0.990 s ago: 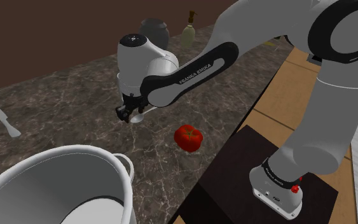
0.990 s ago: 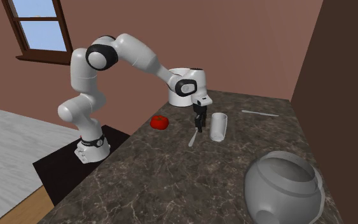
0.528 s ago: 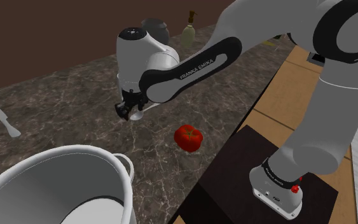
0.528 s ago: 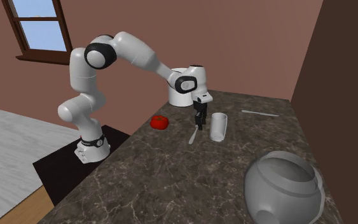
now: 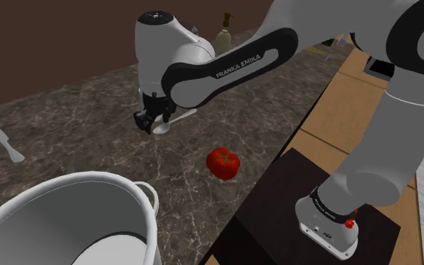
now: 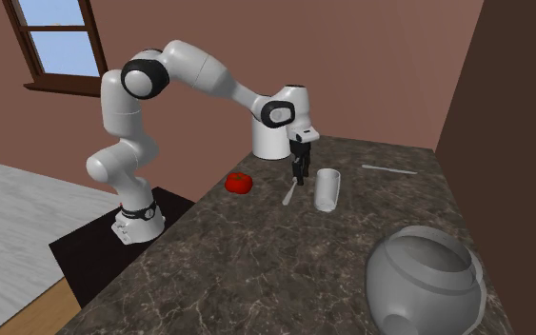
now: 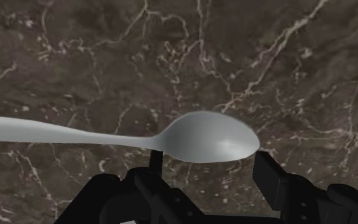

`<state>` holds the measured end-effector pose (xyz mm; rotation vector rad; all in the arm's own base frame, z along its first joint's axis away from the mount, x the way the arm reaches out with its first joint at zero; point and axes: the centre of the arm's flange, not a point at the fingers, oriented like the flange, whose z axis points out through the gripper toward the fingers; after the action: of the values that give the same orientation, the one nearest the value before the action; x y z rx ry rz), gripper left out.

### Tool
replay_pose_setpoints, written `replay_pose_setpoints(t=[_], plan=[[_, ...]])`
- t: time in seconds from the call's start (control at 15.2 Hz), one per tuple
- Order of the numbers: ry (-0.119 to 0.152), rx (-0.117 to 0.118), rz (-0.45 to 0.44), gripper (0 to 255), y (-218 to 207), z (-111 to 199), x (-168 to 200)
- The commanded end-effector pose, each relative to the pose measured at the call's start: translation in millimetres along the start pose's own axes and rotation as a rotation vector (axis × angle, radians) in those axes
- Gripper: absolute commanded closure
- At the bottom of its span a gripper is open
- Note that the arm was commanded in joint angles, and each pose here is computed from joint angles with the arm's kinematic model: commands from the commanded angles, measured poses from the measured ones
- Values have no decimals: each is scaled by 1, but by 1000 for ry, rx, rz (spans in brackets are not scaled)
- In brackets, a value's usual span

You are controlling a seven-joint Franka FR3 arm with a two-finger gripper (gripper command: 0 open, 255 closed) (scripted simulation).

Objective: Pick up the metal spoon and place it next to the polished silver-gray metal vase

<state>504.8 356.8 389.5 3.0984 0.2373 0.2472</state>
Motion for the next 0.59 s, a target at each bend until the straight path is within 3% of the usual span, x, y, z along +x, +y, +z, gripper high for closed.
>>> replay_pose_setpoints(t=[0.0,0.53], plan=[[0,0,0,255,1,-11,2],[0,0,0,255,3,-53,9]])
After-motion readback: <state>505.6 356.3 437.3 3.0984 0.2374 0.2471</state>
